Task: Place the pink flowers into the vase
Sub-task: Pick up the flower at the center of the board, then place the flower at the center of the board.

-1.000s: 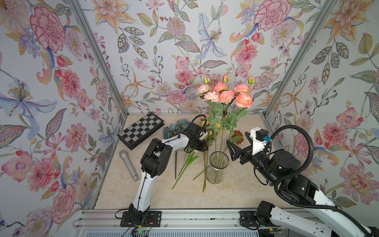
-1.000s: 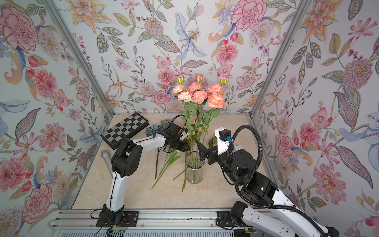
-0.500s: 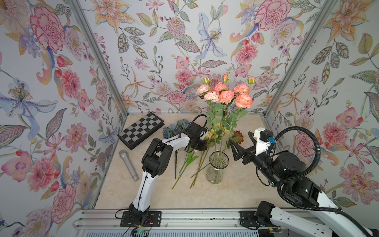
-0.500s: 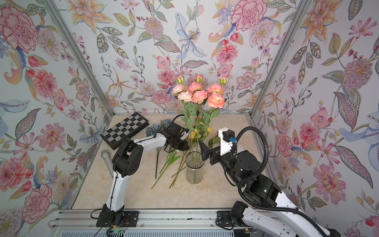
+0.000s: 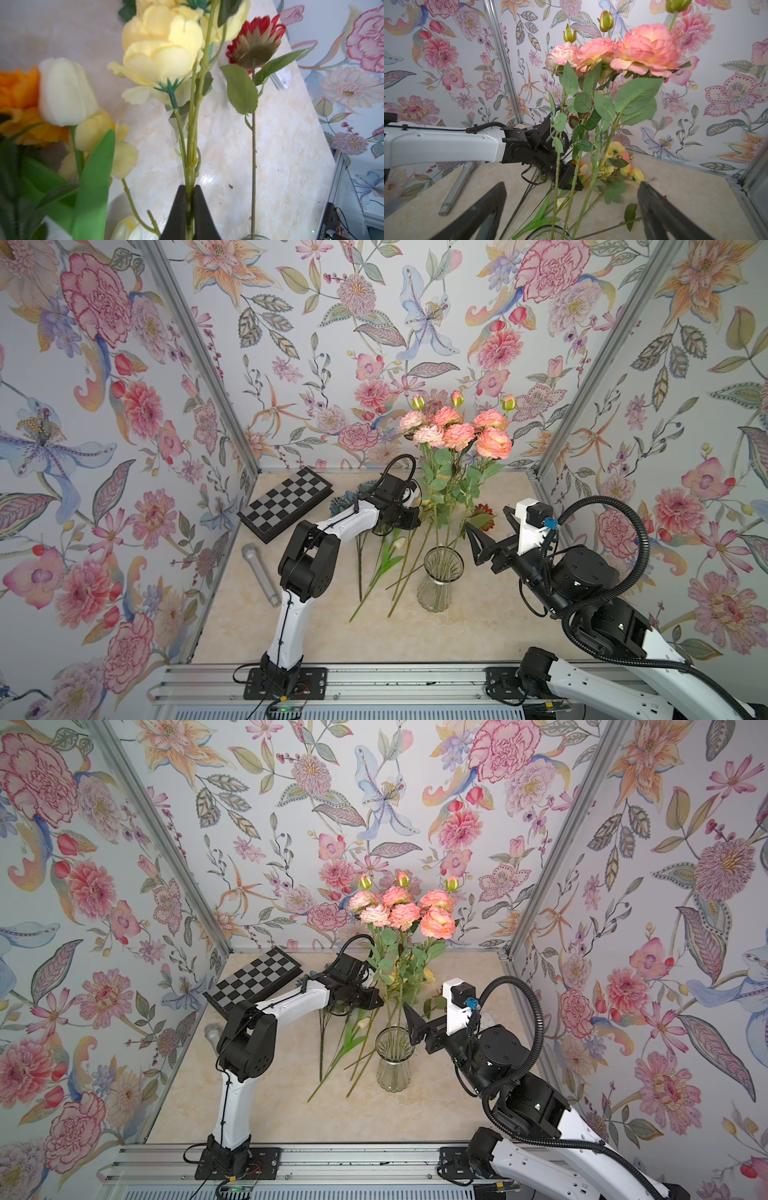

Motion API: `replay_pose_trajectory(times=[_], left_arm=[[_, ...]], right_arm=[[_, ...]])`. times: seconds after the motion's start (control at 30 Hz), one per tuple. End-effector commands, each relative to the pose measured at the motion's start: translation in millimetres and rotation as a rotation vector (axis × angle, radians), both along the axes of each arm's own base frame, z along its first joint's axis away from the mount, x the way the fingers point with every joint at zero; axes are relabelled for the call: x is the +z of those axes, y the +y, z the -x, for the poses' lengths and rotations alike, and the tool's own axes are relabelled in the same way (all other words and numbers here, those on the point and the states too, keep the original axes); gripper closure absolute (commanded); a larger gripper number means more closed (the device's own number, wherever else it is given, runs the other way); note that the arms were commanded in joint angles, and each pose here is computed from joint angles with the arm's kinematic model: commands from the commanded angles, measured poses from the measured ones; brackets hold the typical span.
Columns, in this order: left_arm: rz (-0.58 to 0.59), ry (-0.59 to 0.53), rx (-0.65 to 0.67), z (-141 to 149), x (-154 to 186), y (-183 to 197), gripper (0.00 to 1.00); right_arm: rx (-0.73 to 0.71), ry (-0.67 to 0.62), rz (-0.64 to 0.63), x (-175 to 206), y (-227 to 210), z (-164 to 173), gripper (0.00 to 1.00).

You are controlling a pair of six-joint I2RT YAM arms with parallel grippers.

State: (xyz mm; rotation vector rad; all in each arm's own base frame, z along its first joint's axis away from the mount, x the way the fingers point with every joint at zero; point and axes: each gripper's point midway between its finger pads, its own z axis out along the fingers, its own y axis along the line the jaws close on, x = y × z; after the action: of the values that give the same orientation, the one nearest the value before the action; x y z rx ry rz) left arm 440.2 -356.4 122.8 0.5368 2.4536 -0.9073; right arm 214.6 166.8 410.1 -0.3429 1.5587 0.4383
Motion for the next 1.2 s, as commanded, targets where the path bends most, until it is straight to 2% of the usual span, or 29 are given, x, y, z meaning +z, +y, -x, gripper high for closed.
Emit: replay_pose_trajectory(times=[0.0,0.2,0.47,0.77,1.0,1.17], left_arm=[[0.109,-0.129,0.068,-20,75,17,1.0],[0.128,-0.186,0.128,-24,111,51,1.0],[0.091,-0.211,0.212,-15,115,97,1.0],[-0.013,-0.165,0.255,-2,55,123,1.0],[-0.099,-0.109,0.265,-6,-3,129,1.0],[-0.141,-0.07,0.262,-6,-29,132,0.98]], right_arm=[[-0.012,-0.024,0.009,11,-3,0,0.0],[-0.017,-0.033,0.025,15,-1,-2,0.0],[-0.018,-0.036,0.035,18,1,-4,0.0],[-0.016,-0.034,0.046,19,5,-6,0.0],[-0.006,-0.021,0.059,14,13,-10,0.0],[-0.005,-0.016,0.053,14,13,-10,0.0]])
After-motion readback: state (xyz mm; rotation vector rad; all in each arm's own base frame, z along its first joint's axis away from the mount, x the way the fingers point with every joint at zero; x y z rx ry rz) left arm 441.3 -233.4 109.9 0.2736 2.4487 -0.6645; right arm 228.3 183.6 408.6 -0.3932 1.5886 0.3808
